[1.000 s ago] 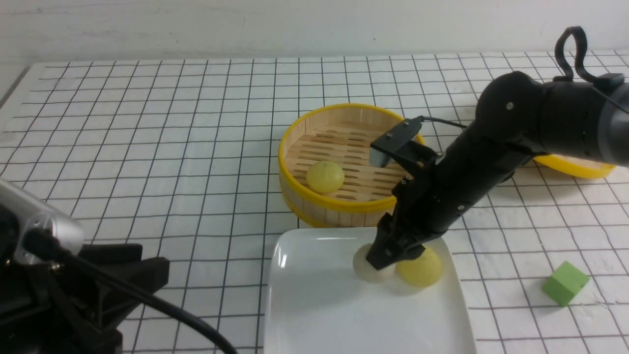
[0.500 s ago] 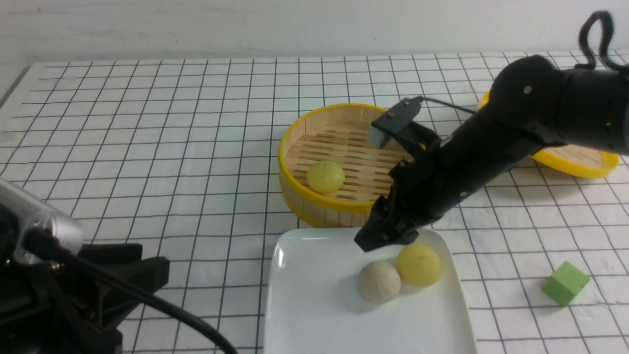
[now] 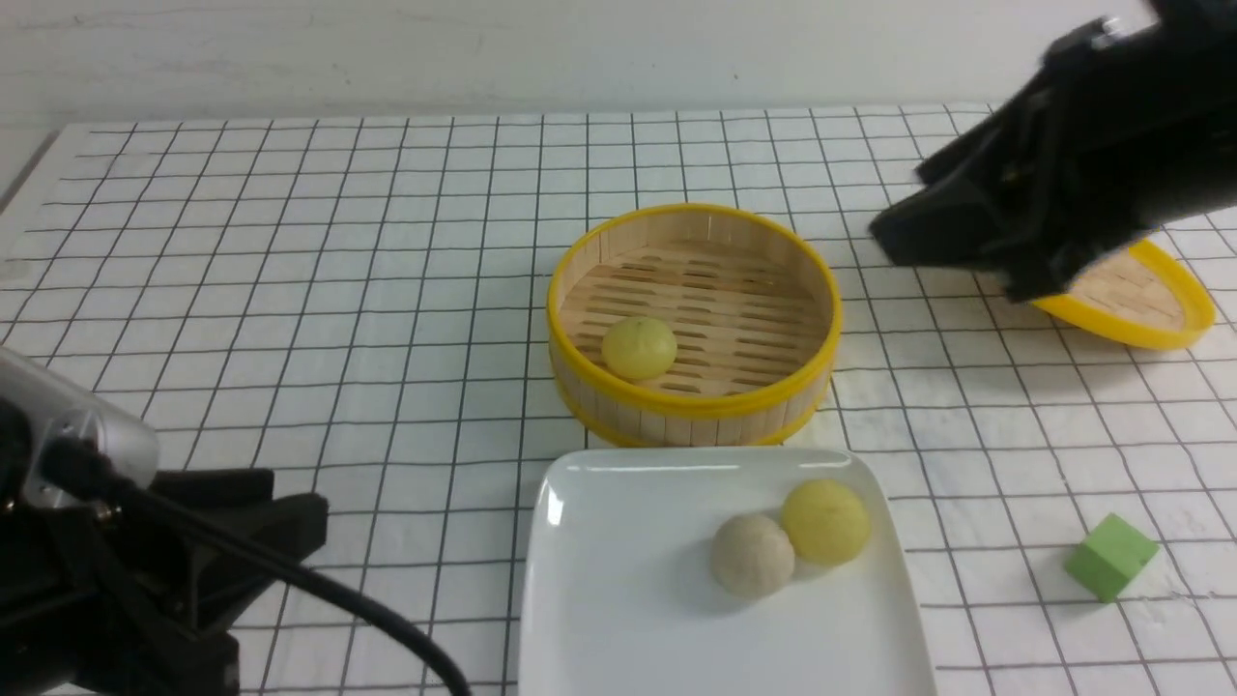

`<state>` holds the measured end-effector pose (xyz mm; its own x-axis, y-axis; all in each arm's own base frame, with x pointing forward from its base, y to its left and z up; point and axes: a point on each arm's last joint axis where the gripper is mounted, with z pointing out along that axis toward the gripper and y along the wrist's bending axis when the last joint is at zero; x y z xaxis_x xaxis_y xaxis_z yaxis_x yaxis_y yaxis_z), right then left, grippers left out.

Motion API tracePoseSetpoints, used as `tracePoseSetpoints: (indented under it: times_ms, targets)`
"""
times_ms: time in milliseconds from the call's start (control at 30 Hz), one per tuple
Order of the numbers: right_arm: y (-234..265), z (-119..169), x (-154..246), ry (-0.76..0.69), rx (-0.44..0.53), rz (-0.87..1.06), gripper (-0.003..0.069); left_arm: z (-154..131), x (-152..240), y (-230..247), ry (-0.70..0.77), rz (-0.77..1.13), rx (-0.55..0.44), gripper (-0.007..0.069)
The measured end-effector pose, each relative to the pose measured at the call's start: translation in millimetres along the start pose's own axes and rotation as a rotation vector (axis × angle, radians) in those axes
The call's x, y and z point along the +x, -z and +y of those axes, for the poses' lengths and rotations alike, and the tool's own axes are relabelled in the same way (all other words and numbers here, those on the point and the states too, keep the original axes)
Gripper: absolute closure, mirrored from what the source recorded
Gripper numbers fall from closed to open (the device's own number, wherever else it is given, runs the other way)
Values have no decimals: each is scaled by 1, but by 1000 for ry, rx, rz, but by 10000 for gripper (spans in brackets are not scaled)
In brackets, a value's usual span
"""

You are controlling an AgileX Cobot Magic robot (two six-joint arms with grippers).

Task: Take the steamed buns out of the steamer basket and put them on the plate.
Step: Use the left arm to grab the steamed stuffed bun that is closest to it

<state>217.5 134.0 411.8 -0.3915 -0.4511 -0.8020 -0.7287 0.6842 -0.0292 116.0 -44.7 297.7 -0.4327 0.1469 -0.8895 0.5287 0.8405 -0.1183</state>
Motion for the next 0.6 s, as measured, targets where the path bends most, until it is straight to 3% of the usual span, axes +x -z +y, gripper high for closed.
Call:
tracePoseSetpoints:
  times_ms: [267,400,600]
  targets:
    - [108,26,17,-22,117,-138,276,4,-12,-1,41,-124,-26,323]
    - [160,47,36,-8,132,-224,276,12,-17,-18,109,-144,26,323]
    - [190,61,57,-19,128,-250,276,24,-27,-49,106,-101,174,323]
